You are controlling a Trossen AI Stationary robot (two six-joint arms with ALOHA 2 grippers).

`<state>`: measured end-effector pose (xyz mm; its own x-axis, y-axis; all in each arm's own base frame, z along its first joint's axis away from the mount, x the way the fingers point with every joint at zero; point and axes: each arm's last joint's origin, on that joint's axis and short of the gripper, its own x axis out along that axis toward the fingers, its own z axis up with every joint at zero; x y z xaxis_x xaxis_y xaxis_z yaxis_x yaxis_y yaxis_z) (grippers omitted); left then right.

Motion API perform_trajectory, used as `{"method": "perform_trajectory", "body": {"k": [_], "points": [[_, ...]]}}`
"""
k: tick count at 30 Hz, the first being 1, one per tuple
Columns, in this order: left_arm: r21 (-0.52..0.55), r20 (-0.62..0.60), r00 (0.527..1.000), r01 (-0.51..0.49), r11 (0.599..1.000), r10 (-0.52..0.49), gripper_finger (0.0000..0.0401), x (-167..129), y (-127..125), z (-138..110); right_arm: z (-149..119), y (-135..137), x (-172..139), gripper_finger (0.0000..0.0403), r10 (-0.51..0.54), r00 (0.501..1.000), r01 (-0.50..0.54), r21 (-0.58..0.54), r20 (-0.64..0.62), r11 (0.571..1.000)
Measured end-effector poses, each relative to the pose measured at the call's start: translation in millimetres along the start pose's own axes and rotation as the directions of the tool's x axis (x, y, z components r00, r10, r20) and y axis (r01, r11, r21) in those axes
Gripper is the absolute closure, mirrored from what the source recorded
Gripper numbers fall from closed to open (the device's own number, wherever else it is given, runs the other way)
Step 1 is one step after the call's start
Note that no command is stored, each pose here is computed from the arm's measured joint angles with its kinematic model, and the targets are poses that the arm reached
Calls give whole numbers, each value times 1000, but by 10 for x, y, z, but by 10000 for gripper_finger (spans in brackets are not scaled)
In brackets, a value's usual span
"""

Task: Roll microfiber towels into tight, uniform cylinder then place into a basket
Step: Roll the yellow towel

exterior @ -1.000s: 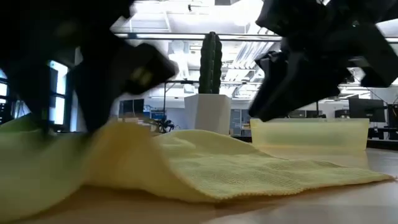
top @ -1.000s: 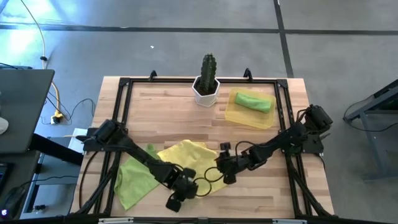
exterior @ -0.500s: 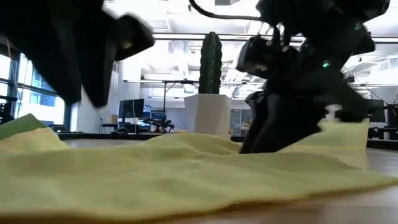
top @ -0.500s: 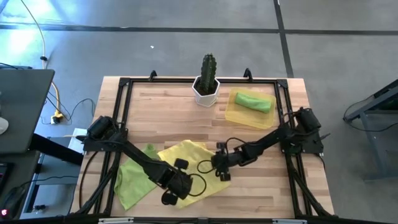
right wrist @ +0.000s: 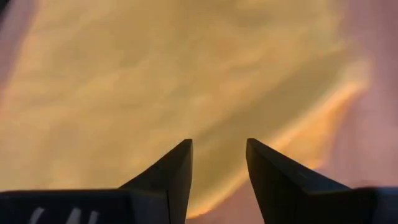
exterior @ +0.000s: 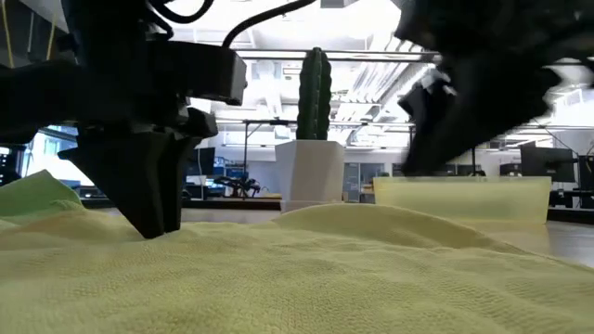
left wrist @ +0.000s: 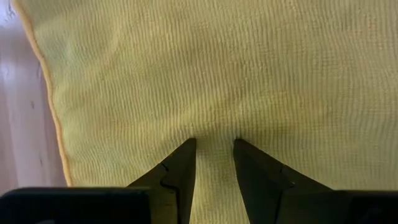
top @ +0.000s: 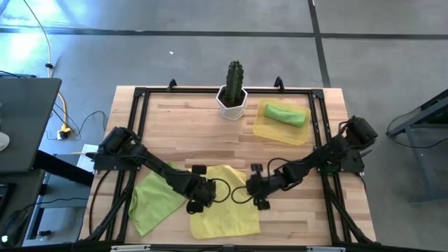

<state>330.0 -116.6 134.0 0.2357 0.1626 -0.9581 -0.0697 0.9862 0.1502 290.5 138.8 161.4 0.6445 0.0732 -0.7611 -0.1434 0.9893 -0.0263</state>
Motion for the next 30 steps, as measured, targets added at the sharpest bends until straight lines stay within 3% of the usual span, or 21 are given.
{"method": "perform_trajectory", "body": {"k": [4,18,30], "points": [[-6,2,1000,6,1000,-6,300,12,18,-1,30,-100,1,258,-189,981,189,3,46,982],[-4,21,1000,15,1000,-15,300,20,8,17,-199,-376,384,258,-245,958,250,12,-151,968],[41,26,1000,2,999,-3,300,24,10,18,-355,-498,227,258,-437,847,419,-127,-303,899]]}}
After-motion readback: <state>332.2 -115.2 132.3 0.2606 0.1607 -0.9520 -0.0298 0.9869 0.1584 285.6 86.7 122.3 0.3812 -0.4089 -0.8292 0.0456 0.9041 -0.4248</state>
